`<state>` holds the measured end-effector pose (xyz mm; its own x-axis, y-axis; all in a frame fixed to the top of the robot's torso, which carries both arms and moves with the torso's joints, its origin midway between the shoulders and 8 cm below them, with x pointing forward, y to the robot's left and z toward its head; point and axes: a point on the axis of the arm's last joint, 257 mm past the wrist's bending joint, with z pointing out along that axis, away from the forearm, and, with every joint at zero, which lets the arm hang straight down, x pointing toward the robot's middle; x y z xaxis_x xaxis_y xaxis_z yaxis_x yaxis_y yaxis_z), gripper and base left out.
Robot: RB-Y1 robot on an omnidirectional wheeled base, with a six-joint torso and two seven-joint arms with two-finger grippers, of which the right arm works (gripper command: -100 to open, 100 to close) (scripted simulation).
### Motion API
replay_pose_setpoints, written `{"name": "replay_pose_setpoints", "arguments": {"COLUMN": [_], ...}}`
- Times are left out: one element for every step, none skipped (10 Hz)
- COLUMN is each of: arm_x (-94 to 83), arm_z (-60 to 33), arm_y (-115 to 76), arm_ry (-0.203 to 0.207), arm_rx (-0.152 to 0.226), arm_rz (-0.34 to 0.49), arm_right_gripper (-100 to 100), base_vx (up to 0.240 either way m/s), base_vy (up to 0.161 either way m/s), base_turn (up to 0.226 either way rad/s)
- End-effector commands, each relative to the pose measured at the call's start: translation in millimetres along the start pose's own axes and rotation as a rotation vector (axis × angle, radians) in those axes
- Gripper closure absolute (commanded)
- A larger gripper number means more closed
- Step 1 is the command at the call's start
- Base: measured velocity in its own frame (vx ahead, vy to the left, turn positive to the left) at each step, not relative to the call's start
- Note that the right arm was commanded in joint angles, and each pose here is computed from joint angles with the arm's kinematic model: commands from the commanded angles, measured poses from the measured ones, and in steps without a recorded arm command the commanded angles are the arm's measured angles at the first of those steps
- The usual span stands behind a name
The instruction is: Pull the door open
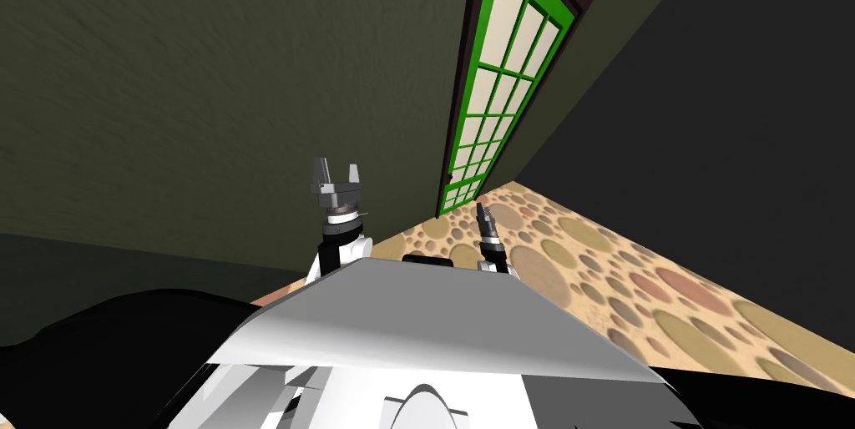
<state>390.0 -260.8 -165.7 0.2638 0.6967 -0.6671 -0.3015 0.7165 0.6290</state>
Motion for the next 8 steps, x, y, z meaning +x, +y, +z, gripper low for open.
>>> {"name": "replay_pose_setpoints", "arguments": {"arm_x": [6.2,9.9,13.5,17.1,20.7,24.3,27.8,31.3], "arm_z": [-4.1,-6.4,-8.8,-11.3,-13.8,-16.3,-19.0,-21.7], "arm_y": [-6.9,-10.7,-14.5,-18.2,-21.8,-25.5,-29.1,-32.7], "arm_ry": [0.012,0.019,0.026,0.034,0.041,0.048,0.056,0.063], "arm_rx": [0.011,0.017,0.023,0.028,0.034,0.04,0.046,0.051], "arm_rz": [-0.03,-0.048,-0.065,-0.082,-0.099,-0.116,-0.133,-0.151], "arm_right_gripper": [-100,-100,-100,-100,-100,-100,-100,-100], "base_vx": [0.091,0.096,0.08,0.076,0.084,0.09,0.099,0.093], "base_vy": [-0.034,-0.024,-0.029,-0.04,-0.046,-0.045,-0.052,-0.065], "base_turn": [0.12,0.123,0.132,0.112,0.119,0.151,0.142,0.107]}}
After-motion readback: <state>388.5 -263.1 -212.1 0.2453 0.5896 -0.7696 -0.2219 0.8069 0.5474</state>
